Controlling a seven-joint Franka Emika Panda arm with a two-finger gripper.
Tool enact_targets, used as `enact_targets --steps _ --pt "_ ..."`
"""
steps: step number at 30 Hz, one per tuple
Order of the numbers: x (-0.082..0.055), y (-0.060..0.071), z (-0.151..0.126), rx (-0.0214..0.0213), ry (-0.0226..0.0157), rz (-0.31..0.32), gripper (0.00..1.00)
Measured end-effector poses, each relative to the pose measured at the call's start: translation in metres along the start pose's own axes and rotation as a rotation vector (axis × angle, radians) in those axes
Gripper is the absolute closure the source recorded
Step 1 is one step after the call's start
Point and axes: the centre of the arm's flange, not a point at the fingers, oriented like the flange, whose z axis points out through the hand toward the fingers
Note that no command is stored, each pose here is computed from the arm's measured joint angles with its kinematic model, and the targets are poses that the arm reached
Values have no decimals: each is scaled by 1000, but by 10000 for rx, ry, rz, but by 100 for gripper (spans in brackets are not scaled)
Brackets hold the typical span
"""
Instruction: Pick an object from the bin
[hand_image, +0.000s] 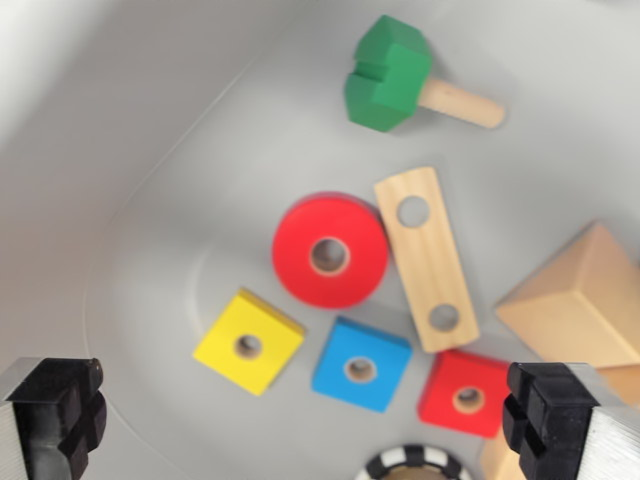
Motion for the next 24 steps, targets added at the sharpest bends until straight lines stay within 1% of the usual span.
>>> enact_targets --steps 2,4,9,11,12,14,15,17,21,24 --pt "-1 -1 5 18 9 -36 0" --pt "-1 -1 13 21 10 -49 0" --pt "0 2 37 -5 -23 -50 0" --pt "0 2 45 -1 -22 -57 0" --pt "0 2 49 -9 -20 -63 0" --pt "1 4 56 -12 -4 -36 0" --pt "2 5 59 -17 0 -29 0" --pt "2 6 65 -14 4 -25 0" --pt "1 5 82 -38 -34 -41 0" --pt "1 5 90 -32 -27 -43 0"
